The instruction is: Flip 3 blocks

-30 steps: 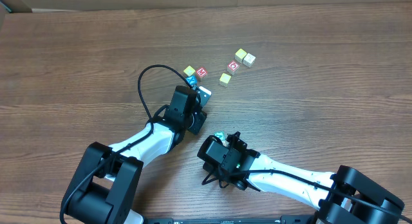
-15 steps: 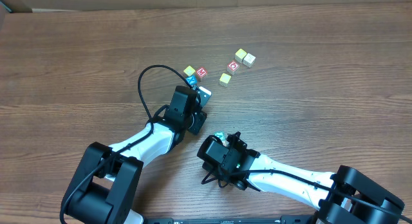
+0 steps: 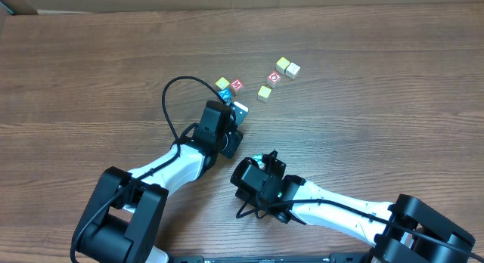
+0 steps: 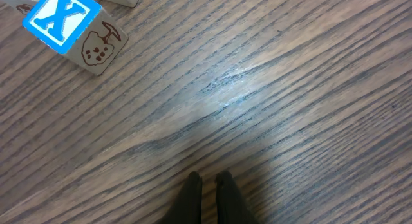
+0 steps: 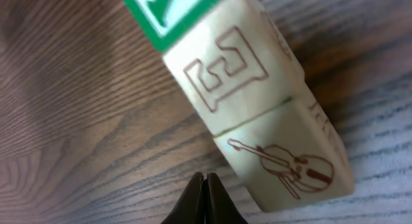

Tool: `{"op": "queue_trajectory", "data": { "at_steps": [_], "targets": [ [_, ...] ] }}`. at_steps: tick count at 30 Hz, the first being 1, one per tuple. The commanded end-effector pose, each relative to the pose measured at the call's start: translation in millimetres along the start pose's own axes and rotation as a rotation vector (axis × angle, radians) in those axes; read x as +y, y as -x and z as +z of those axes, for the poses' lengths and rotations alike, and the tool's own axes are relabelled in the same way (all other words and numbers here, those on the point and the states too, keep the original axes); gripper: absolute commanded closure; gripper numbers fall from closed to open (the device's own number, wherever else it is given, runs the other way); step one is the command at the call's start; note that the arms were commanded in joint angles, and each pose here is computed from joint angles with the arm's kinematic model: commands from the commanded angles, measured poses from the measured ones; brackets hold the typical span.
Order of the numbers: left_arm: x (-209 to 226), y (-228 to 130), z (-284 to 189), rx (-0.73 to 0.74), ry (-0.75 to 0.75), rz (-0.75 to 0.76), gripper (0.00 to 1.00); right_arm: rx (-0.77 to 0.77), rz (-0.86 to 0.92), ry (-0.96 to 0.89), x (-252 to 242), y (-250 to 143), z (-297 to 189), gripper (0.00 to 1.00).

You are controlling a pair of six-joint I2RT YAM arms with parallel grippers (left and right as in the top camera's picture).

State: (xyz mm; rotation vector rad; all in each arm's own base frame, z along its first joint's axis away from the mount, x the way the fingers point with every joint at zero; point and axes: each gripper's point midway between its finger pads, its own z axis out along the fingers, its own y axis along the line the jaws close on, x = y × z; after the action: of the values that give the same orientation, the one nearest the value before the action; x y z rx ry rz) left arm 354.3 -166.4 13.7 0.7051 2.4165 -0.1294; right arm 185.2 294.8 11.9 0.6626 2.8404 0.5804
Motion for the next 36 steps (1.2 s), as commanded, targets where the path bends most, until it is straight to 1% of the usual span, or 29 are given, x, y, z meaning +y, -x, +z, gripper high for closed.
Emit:
{"op": "queue_trajectory", "data": {
  "at_steps": [1, 3, 6, 36],
  "targets": [
    [-0.1, -8.6, 3.7, 0.022, 0.000, -0.016, 0.96, -0.031, -0.073, 0.016, 7.3, 4.9, -0.2, 0.96],
    [-0.1, -8.5, 3.7, 0.022, 0.001, -0.022, 0.96, -0.037, -0.125, 0.035, 12.8, 5.7, -0.8, 0.96],
    [-0.1, -8.6, 3.7, 0.022, 0.001, -0.023, 0.96, -0.046, -0.157, 0.042, 16.5, 7.3, -1.8, 0.96],
    [-0.1, -8.6, 3.7, 0.022, 0.001, -0.023, 0.96, -0.085, -0.164, -0.019, 2.6, 14.3, -2.1, 0.96]
  ]
}}
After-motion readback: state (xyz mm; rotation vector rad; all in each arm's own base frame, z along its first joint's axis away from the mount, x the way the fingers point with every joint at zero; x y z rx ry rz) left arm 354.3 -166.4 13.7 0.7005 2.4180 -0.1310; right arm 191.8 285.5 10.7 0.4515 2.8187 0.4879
